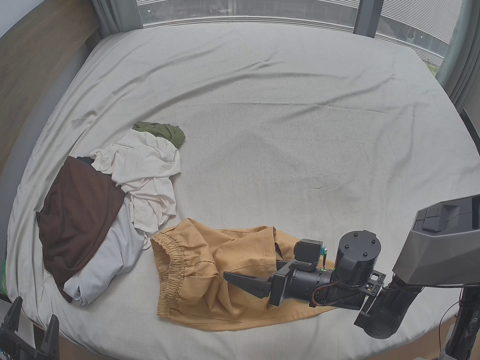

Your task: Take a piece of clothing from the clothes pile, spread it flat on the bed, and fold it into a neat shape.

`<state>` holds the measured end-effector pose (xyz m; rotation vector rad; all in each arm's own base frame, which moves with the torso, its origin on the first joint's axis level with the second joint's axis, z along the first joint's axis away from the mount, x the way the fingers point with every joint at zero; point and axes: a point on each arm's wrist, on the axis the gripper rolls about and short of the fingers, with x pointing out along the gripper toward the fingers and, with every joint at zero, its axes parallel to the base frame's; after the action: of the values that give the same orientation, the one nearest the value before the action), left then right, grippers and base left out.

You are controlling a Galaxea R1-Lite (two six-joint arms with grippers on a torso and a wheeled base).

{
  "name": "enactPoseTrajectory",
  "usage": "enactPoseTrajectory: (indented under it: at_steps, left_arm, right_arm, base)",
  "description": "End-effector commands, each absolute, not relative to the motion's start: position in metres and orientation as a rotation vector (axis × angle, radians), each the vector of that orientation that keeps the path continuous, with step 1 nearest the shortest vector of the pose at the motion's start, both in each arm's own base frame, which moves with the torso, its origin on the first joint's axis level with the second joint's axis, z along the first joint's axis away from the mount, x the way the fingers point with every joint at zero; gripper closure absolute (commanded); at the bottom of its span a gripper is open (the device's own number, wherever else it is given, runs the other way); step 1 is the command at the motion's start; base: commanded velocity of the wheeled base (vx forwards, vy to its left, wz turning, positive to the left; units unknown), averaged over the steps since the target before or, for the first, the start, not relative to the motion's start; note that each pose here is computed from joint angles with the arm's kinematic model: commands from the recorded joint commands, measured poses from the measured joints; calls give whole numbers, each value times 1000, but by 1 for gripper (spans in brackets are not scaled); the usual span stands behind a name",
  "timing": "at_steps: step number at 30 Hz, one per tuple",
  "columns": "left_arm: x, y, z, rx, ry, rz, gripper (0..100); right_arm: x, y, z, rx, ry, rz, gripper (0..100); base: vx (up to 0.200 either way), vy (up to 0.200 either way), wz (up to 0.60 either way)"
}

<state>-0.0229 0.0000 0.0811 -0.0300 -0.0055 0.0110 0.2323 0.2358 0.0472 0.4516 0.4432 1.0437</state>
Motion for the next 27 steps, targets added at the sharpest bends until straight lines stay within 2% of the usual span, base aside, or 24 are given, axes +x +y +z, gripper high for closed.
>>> enactPoseTrajectory:
  at_steps: [1,3,4,17,27]
  left_arm:
    - [-23,0,76,-29,-5,12,0]
    - [-23,0,76,-29,-5,12,0]
    - [-23,0,76,-29,-5,12,0]
    - [-23,0,76,-31,-5,11,0]
    - [-23,0,76,-25,-5,11,0]
  right_arm:
    - [232,239,43,447,454,1047,0]
    - [233,239,42,445,452,1044,0]
    - [233,239,42,444,451,1043,100]
    - [236,234,41,443,450,1024,100]
    - [225,214,54,350,397,1029,100]
  base:
    - [0,0,0]
    - [0,0,0]
    - [0,0,0]
    - [0,0,0]
    - [0,0,0]
